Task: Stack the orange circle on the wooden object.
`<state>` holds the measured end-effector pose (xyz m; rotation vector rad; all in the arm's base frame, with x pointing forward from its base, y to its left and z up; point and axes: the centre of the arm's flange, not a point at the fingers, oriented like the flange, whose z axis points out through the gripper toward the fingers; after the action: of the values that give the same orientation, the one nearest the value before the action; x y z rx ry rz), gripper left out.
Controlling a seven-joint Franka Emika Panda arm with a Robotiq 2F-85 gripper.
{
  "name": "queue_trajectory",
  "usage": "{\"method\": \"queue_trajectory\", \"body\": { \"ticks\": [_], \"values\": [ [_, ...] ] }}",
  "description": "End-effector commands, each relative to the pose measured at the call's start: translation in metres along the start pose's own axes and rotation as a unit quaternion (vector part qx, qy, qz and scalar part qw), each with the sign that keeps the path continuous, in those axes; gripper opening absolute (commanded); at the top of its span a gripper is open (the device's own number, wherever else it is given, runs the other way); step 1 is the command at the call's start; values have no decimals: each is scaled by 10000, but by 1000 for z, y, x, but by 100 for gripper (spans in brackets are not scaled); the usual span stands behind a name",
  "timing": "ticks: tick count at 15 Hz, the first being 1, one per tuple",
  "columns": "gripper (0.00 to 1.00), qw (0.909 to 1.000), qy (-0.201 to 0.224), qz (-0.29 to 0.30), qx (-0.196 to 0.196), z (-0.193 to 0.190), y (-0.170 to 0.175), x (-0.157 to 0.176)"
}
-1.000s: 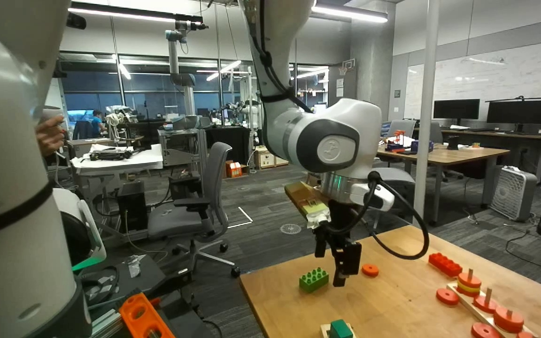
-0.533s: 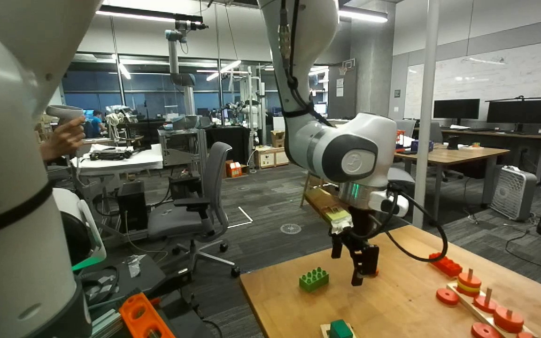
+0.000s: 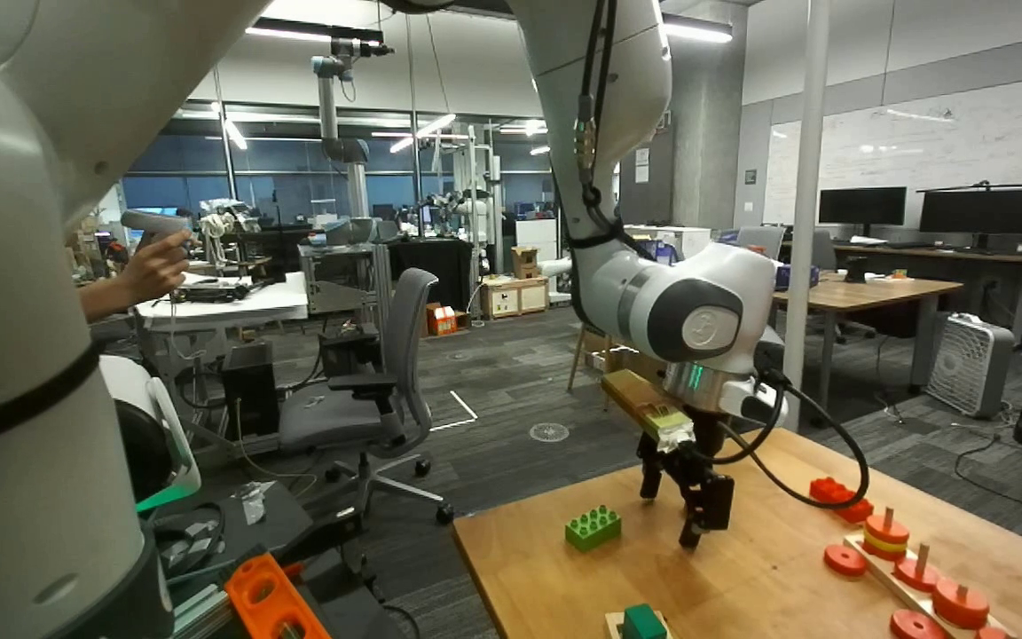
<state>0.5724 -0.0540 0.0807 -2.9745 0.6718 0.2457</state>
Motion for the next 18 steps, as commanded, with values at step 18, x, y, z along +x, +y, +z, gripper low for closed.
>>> {"method": "queue_trajectory", "body": {
  "ticks": [18],
  "values": [
    [100, 9980, 158, -531, -307, -21, -26, 68]
  ]
}}
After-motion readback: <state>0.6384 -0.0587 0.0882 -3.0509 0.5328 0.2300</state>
